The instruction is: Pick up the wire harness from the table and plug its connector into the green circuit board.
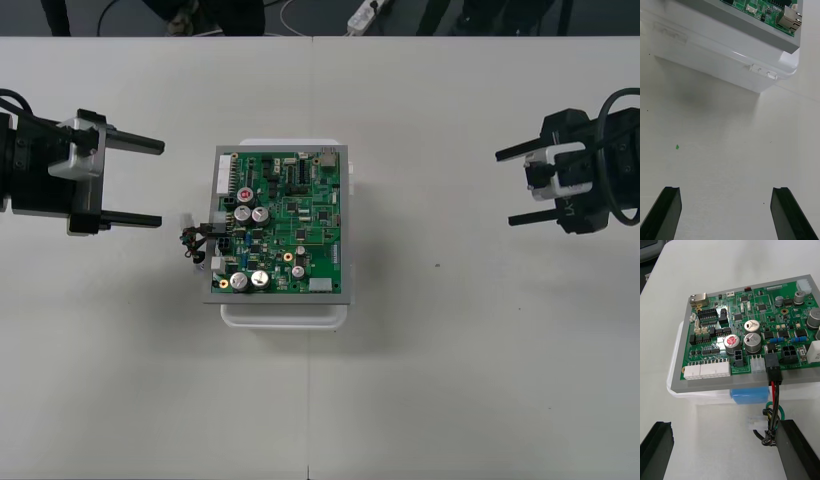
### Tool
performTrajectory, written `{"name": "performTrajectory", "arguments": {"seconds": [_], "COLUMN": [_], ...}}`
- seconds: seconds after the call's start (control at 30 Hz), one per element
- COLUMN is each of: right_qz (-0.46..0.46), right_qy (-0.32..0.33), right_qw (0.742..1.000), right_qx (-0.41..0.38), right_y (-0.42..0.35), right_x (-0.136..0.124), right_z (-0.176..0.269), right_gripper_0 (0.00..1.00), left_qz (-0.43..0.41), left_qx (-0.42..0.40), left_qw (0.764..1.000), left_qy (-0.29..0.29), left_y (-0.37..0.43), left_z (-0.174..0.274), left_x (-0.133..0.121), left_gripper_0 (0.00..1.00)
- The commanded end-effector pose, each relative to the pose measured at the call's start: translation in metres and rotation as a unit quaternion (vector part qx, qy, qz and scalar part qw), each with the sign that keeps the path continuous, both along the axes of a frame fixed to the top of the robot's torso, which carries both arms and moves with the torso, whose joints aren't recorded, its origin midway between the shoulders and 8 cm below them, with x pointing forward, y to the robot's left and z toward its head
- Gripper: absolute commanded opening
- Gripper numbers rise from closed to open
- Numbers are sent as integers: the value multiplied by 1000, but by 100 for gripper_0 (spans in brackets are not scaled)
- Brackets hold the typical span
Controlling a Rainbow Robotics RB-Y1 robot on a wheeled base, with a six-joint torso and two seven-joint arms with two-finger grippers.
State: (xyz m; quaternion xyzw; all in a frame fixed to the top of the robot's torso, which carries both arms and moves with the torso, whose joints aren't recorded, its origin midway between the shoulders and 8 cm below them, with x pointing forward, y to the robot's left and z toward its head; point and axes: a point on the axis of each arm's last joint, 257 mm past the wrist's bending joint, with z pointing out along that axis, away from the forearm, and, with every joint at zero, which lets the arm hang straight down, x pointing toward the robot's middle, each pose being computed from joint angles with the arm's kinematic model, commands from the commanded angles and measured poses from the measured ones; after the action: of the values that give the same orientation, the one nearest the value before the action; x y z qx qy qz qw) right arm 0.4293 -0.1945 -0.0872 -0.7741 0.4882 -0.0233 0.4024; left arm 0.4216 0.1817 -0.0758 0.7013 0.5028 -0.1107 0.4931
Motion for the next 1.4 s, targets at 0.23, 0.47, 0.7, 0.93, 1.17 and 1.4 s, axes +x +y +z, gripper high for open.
{"name": "performTrajectory", "arguments": {"seconds": [0.23, 0.47, 0.7, 0.93, 1.17, 1.4], "right_qz": [-63, -82, -102, -115, -124, -121], "right_qy": [59, 88, 146, 155, 158, 165], "right_qw": [995, 991, 980, 978, 975, 972], "right_qx": [47, 64, 94, 84, 92, 119], "right_y": [-12, -12, -27, -45, -51, -48], "right_x": [-9, -14, -20, -20, -22, -26], "right_z": [15, 19, 11, 9, 8, 13], "right_gripper_0": [69, 69, 69, 69, 69, 69], "left_qz": [30, 27, 8, -22, -29, -35], "left_qx": [-14, -37, -32, -30, -26, -21], "left_qw": [999, 997, 997, 994, 994, 997], "left_qy": [25, 56, 74, 98, 99, 72], "left_y": [8, -2, -12, -25, -28, -23], "left_z": [10, 14, 8, 3, -1, 1], "left_x": [-4, -11, -19, -34, -37, -32], "left_gripper_0": [77, 76, 76, 76, 75, 100]}}
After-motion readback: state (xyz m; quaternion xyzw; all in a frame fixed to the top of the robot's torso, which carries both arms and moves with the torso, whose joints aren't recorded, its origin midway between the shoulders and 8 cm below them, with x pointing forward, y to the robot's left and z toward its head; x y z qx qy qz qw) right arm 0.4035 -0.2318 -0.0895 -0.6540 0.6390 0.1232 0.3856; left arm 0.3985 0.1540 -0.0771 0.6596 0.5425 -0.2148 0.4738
